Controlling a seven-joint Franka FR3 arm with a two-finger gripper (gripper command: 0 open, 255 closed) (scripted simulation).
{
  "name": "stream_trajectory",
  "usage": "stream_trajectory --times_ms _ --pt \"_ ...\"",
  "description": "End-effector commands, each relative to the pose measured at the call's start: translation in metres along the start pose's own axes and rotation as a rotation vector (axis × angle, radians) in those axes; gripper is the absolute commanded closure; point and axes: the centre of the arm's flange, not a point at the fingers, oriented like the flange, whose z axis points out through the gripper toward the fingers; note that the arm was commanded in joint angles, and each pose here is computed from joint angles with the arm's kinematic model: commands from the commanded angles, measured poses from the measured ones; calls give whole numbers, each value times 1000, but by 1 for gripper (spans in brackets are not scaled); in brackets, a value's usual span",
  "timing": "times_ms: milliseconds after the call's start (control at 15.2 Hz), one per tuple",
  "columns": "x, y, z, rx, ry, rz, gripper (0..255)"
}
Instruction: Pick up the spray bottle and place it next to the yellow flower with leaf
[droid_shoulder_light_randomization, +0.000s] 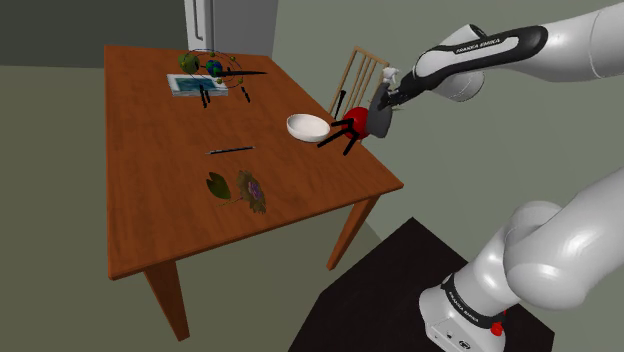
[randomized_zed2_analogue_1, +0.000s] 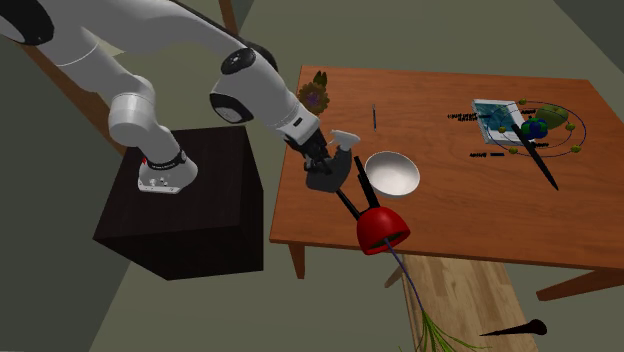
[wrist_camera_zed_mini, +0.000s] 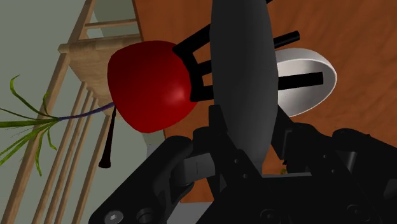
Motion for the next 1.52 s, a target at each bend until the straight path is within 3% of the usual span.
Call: stream_trajectory --times_ms 0,1452 --pt "6 0 -10 0 0 0 255" --pt "65 0 -109 0 0 0 255"
